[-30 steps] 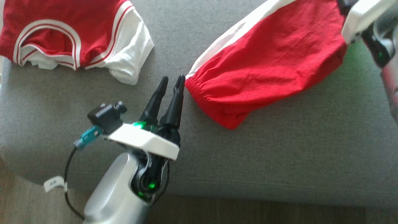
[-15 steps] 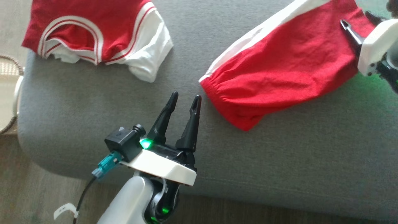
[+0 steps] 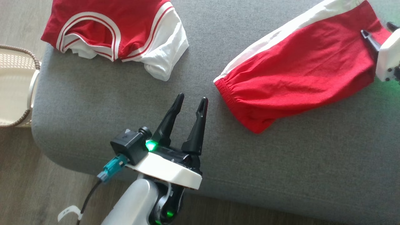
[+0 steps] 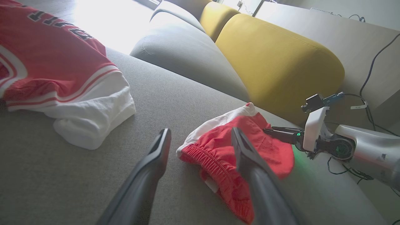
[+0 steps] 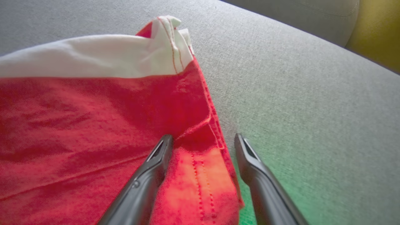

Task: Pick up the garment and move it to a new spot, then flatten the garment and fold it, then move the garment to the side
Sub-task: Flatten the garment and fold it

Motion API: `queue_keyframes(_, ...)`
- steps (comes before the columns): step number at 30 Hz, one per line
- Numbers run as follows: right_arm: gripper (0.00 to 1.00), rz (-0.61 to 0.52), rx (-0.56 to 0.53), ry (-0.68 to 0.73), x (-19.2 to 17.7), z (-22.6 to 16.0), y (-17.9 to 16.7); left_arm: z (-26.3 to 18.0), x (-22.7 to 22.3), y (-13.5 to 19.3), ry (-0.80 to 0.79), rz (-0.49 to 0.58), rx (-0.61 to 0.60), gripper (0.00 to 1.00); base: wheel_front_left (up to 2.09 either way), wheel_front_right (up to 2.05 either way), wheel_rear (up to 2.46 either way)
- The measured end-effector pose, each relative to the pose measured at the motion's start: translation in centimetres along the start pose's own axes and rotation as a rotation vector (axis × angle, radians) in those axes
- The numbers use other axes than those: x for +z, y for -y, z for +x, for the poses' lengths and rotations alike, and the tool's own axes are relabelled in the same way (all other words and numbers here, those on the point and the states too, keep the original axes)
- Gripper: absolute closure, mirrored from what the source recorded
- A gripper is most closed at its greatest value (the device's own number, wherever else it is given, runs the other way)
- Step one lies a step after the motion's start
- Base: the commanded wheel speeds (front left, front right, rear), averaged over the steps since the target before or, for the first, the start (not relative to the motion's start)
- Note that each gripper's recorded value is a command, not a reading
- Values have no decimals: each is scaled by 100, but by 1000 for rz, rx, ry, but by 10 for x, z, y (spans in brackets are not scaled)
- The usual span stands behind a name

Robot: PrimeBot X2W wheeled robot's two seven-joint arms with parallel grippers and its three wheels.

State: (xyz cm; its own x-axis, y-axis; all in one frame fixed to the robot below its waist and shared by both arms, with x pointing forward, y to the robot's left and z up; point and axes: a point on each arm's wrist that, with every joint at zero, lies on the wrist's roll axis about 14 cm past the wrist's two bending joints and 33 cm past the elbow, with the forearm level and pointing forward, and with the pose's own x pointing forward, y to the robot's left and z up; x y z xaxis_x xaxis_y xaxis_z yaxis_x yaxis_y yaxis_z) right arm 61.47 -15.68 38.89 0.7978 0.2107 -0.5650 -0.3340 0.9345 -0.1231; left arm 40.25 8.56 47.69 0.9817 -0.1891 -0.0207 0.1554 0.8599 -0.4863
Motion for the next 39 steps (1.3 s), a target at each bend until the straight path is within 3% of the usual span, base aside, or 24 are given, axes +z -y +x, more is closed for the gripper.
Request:
queue_keyframes(4, 0, 5, -8, -16, -2, 0, 2, -2, 0, 1, -1, 7, -1, 0, 0, 0, 0)
queue_keyframes(5, 17, 8, -9, -27, -4, 0, 2, -3, -1, 0, -3, 6, 2, 0, 0, 0, 0)
queue_keyframes(6, 52, 11, -8, -34, -5, 1, 2, -4, -2, 0, -6, 5, 6, 0, 0, 0, 0)
queue_keyframes(8, 88, 16, -2, -51, -7, 2, -1, -6, -4, -2, -12, 4, 16, 0, 0, 0, 0)
queue_keyframes(9, 100, 19, 1, -58, -8, 3, -2, -6, -4, -2, -12, 4, 18, 0, 0, 0, 0)
queue_keyframes(18, 100, 35, -13, -61, -8, -4, 6, -1, -6, 3, -14, -4, 2, 0, 0, 0, 0)
queue_keyframes(39, 100, 174, -358, 0, -43, -112, 143, 28, -43, 70, -96, -41, -248, 0, 0, 0, 0)
